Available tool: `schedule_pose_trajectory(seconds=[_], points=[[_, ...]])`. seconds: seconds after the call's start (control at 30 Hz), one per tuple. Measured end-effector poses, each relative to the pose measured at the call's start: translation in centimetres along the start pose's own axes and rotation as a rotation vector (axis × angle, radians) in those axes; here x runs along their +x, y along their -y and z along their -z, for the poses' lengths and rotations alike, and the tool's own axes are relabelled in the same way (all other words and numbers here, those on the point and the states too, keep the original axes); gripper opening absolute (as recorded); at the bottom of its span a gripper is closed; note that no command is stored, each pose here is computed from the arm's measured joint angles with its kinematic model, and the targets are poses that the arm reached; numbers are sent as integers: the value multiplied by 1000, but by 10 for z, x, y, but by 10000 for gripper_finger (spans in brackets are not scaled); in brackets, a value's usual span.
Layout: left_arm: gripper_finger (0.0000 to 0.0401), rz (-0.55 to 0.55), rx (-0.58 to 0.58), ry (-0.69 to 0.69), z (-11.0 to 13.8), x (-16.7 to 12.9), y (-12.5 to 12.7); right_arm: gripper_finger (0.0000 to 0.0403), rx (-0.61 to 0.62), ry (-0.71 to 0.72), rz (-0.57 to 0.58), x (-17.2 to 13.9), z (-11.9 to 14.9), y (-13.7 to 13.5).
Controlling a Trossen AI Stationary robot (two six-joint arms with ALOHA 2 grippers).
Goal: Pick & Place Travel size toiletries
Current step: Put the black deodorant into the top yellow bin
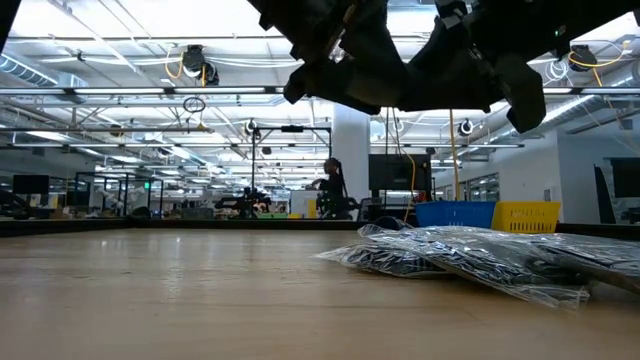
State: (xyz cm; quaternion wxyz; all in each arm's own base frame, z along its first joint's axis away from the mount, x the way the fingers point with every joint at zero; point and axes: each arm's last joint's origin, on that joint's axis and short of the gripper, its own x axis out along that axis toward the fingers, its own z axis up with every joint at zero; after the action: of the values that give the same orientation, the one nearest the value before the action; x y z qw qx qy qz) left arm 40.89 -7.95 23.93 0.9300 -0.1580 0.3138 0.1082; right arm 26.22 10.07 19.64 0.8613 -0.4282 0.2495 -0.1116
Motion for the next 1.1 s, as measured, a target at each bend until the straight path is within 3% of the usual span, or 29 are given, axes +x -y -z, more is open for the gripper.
schedule_pose_trajectory(seconds=[0.17,0.33,0.57,0.73,0.9,1.1], points=[[319,0,-4,-7,1,0,0,154,-13,-35,15,0,3,-1],[367,2,-19,-10,1,-1,1,154,-7,-55,29,-1,5,0],[358,-21,-14,-54,1,-13,-1,154,-2,-135,100,-4,10,4],[339,-48,-2,-98,5,-23,0,153,71,-214,165,-12,20,17],[322,-59,10,-93,7,-27,4,153,280,-303,232,-22,40,45],[306,-81,18,-63,8,-29,8,153,580,-502,305,-28,84,76]])
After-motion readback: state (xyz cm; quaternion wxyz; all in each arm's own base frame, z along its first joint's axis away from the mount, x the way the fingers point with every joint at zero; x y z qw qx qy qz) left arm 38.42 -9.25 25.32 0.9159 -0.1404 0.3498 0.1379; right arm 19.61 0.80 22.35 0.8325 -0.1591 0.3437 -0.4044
